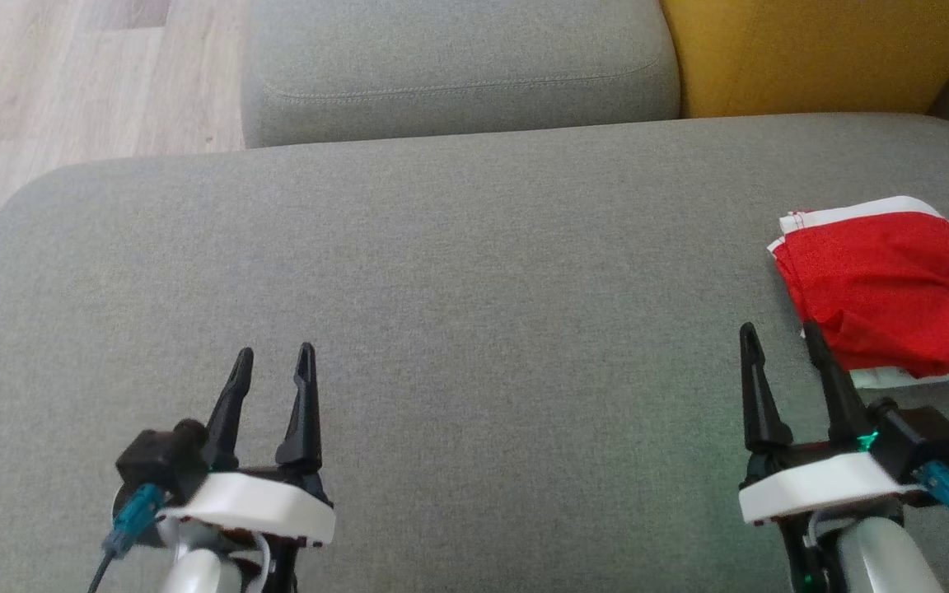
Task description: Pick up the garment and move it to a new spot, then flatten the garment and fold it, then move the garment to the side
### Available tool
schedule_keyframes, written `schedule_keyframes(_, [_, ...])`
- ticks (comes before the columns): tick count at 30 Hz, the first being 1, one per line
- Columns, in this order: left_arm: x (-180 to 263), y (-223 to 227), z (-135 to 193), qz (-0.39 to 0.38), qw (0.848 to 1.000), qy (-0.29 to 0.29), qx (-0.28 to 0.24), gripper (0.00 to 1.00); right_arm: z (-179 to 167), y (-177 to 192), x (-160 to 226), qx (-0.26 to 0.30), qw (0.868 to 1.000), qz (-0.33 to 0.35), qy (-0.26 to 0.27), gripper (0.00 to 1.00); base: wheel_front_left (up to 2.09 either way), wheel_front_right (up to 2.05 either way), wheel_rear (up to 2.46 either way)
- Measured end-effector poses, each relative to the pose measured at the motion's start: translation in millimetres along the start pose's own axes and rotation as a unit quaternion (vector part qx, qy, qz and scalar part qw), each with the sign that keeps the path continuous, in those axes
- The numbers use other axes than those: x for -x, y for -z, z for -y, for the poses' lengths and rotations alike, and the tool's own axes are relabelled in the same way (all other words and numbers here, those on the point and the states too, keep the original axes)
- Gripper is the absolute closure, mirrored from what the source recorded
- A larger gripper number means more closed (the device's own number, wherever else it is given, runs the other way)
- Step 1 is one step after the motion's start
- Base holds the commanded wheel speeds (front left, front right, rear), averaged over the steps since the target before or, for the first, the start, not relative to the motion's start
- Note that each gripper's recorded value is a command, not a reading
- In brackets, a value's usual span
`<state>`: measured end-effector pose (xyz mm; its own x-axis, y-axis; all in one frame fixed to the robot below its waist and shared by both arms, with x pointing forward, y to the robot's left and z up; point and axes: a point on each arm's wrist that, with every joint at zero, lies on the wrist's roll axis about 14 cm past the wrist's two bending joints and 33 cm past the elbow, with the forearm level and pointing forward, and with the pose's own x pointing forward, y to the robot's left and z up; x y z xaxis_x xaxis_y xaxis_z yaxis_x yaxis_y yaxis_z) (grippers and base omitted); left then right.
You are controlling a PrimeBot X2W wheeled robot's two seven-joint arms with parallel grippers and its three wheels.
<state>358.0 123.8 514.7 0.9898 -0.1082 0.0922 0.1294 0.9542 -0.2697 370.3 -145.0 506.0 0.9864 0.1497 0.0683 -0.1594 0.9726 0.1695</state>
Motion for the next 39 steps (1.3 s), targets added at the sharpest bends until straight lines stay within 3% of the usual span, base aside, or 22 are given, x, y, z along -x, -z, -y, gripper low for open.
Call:
schedule_keyframes(1, [0, 0, 0, 0.001, 1.000, 0.000, 0.000, 0.00, 0, 0, 0, 0.000, 1.000, 0.000, 0.000, 0.00, 0.00, 0.00, 0.00])
schedule_keyframes(2, [0, 0, 0, 0.000, 1.000, 0.000, 0.000, 1.00, 0, 1, 0, 0.000, 1.000, -0.002, 0.000, 1.00, 0.00, 0.00, 0.00])
schedule_keyframes(9, [28, 48, -14, -0.080, 0.996, -0.029, 0.010, 1.00, 8, 47, 26, -0.018, 0.997, -0.074, 0.020, 1.00, 0.00, 0.00, 0.00])
schedule_keyframes(39, [23, 52, -30, -0.097, 0.979, -0.071, 0.165, 1.00, 26, 47, 26, -0.182, 0.977, -0.072, 0.078, 1.00, 0.00, 0.00, 0.00])
